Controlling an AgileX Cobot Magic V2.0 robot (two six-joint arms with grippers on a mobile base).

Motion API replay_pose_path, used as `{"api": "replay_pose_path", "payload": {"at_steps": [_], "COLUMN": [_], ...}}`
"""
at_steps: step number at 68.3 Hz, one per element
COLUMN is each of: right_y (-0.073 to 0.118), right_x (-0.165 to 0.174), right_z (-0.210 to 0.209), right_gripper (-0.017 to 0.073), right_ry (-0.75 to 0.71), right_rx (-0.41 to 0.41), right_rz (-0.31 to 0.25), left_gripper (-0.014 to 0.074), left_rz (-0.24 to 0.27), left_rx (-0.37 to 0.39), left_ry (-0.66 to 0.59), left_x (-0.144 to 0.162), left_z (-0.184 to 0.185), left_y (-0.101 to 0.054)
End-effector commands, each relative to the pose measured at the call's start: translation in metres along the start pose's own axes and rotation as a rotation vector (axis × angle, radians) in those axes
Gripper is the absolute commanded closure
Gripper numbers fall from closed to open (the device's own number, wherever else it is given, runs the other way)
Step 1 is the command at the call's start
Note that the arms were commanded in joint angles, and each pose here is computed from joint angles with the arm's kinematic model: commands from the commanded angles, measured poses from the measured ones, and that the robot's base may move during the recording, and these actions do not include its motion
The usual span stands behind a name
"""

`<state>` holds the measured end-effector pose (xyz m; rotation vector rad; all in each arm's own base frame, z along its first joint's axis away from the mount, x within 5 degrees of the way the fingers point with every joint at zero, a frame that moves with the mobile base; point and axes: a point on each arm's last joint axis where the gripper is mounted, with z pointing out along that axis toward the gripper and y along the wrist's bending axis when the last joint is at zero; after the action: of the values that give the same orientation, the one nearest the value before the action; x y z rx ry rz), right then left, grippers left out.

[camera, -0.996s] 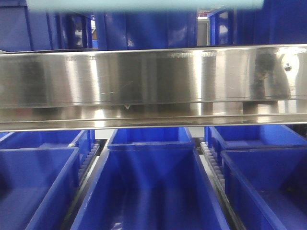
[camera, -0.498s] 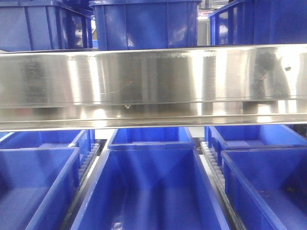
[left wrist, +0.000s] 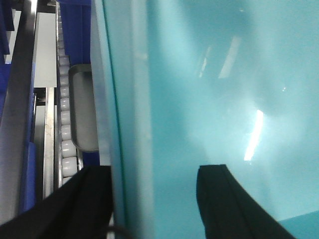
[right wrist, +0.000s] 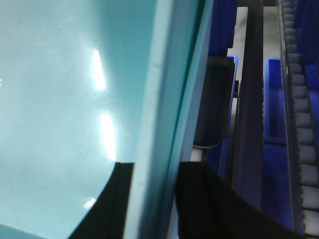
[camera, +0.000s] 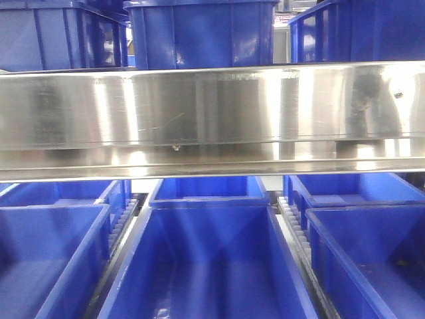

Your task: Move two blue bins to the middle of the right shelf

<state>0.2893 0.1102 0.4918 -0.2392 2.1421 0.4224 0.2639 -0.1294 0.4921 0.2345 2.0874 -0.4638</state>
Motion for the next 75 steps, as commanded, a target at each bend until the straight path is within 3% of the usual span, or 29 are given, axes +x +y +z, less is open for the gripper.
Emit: {"api": "replay_pose_path", "payload": {"at_steps": [1, 75], "right_y": [-0.0058, -0.0058], "right_x": [-0.0113, -0.0113], "right_z": [-0.0078, -0.0078], "right_gripper": [0.0715, 0.0715], "right_ry": [-0.102, -0.102], "right_rx": [0.044, 0.044], "right_rz": [-0.027, -0.027], "left_gripper": [0.0704, 0.0704], "left_rz": [0.038, 0.038], "left_rx": [0.028, 0.028], "left_ry": [-0.087, -0.09], "left_x": [-0.0094, -0.0096], "left_z": [-0.0174, -0.0174], "left_y": [-0.0035, -0.0035]}}
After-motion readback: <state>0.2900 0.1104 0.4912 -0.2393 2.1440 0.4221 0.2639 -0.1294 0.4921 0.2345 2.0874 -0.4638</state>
